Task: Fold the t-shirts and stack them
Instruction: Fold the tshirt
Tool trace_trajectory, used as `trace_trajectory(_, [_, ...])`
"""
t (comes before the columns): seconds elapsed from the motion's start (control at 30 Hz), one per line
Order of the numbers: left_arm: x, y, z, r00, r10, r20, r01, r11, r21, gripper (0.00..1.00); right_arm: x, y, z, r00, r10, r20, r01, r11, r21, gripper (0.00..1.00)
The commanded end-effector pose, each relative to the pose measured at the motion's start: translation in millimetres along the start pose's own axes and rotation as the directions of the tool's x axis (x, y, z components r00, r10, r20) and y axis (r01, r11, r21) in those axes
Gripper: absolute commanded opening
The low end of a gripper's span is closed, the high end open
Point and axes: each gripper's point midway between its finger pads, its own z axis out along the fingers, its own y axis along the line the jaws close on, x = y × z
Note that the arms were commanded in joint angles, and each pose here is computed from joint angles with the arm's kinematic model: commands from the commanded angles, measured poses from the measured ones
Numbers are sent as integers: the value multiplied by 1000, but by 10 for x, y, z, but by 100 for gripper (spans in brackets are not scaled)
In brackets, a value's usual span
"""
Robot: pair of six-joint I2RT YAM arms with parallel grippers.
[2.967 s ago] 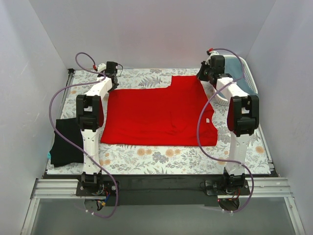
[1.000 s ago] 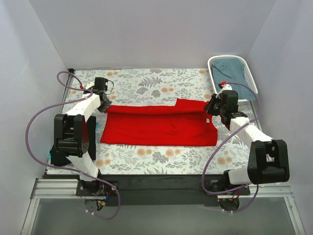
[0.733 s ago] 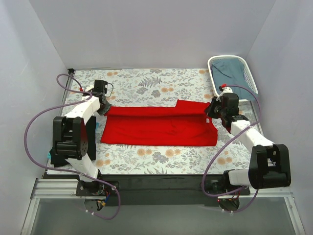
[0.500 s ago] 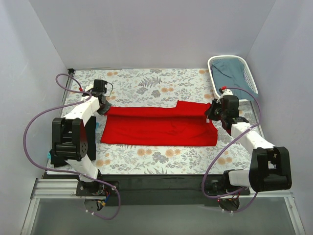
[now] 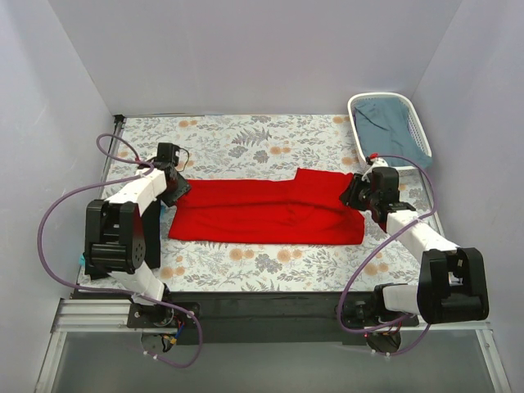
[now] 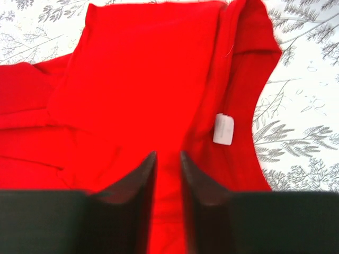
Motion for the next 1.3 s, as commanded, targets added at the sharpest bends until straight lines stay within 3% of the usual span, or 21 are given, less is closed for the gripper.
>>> trace_trajectory(0.0, [-141, -147, -283, 999, -37, 39, 32, 992, 124, 46, -36, 59, -51, 1000, -6, 12, 6, 999, -32, 39])
trace_trajectory(0.03, [-154, -151, -305, 999, -35, 37, 30, 992, 126, 46, -69, 75, -87, 1000, -9, 21, 10, 999, -34, 52])
trace_trajectory(0.13, [-245, -256, -382, 999, -25, 42, 18, 988, 155, 46, -240, 151, -155, 999, -16, 51, 19, 999, -44, 59])
trace_trajectory(0.27, [-215, -457, -420, 1000, 14, 11, -16, 970, 242, 45, -432, 203, -139, 996, -24, 80, 28, 999, -46, 61])
trace_trajectory(0.33, [-206, -554, -418, 999, 38, 3, -37, 963, 268, 43, -368, 162, -21, 1000, -16, 18, 16, 999, -29, 61])
trace_trajectory(0.47, [-66, -763, -390, 994, 100, -41, -81, 940, 331, 41, -700, 223, 254, 999, -36, 15, 36, 999, -17, 58])
trace_trajectory(0.6, [206, -1217, -506, 970, 230, -74, -165, 856, 491, 41, -795, -3, 571, 999, -46, -19, 48, 994, 100, 55])
trace_trajectory(0.87, [565, -2163, -781, 928, 369, -60, -207, 641, 739, 44, -919, -117, 965, 997, -44, -70, 54, 989, 140, 49])
trace_trajectory(1.07, [1086, -2818, -696, 890, 456, -8, -251, 503, 827, 45, -881, -135, 1161, 994, -19, -105, 33, 991, 131, 49])
trace_trajectory(1.27, [1323, -3376, -688, 867, 488, 101, -314, 378, 871, 50, -850, -226, 1180, 994, -6, -110, 24, 986, 167, 49])
